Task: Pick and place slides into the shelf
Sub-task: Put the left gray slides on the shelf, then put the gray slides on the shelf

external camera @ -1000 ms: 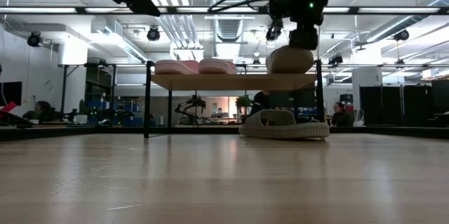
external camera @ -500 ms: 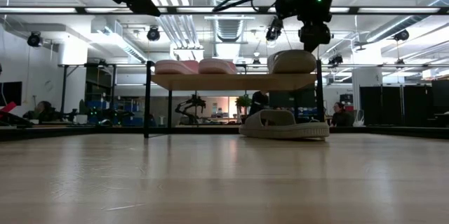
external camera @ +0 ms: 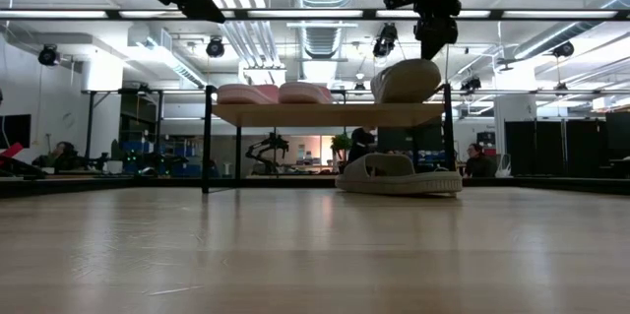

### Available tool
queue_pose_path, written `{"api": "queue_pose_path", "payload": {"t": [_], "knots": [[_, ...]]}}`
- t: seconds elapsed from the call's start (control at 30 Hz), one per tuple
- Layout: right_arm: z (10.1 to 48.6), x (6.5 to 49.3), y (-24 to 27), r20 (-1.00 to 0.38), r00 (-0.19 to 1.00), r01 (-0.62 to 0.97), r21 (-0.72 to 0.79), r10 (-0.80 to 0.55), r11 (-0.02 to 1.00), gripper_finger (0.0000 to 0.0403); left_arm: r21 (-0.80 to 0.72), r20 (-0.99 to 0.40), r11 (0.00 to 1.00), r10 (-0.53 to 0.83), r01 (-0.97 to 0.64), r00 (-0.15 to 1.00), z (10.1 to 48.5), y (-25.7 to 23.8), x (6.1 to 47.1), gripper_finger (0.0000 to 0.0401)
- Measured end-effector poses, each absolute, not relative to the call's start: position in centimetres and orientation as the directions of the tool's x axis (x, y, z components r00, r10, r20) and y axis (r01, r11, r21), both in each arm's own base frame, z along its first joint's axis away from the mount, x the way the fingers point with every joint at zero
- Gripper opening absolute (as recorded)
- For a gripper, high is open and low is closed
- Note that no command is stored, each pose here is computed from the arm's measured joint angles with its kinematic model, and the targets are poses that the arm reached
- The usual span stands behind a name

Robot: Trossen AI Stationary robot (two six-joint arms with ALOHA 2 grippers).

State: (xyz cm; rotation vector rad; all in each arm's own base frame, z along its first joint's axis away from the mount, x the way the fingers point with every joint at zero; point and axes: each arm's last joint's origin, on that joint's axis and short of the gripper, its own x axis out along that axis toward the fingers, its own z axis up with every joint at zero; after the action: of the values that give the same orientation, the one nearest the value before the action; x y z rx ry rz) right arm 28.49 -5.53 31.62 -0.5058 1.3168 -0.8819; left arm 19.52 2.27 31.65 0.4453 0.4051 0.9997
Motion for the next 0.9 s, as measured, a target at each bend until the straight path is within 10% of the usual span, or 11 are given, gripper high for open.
{"api": "queue_pose_path", "payload": {"t": [0.63,0.9], "knots": [[31.8,27.8,-4.9,-0.727,0.002,0.304,-0.654,-0.687,0.693,0.0217,0.532,-0.123,0.467,0.868,-0.706,0.481,31.6,2.3,19.5,0.0212],[34.1,25.7,0.2,-0.643,0.233,0.303,-0.665,-0.730,0.682,0.0214,0.518,-0.127,0.472,0.867,-0.713,0.482,31.5,2.2,19.6,0.0212]]}}
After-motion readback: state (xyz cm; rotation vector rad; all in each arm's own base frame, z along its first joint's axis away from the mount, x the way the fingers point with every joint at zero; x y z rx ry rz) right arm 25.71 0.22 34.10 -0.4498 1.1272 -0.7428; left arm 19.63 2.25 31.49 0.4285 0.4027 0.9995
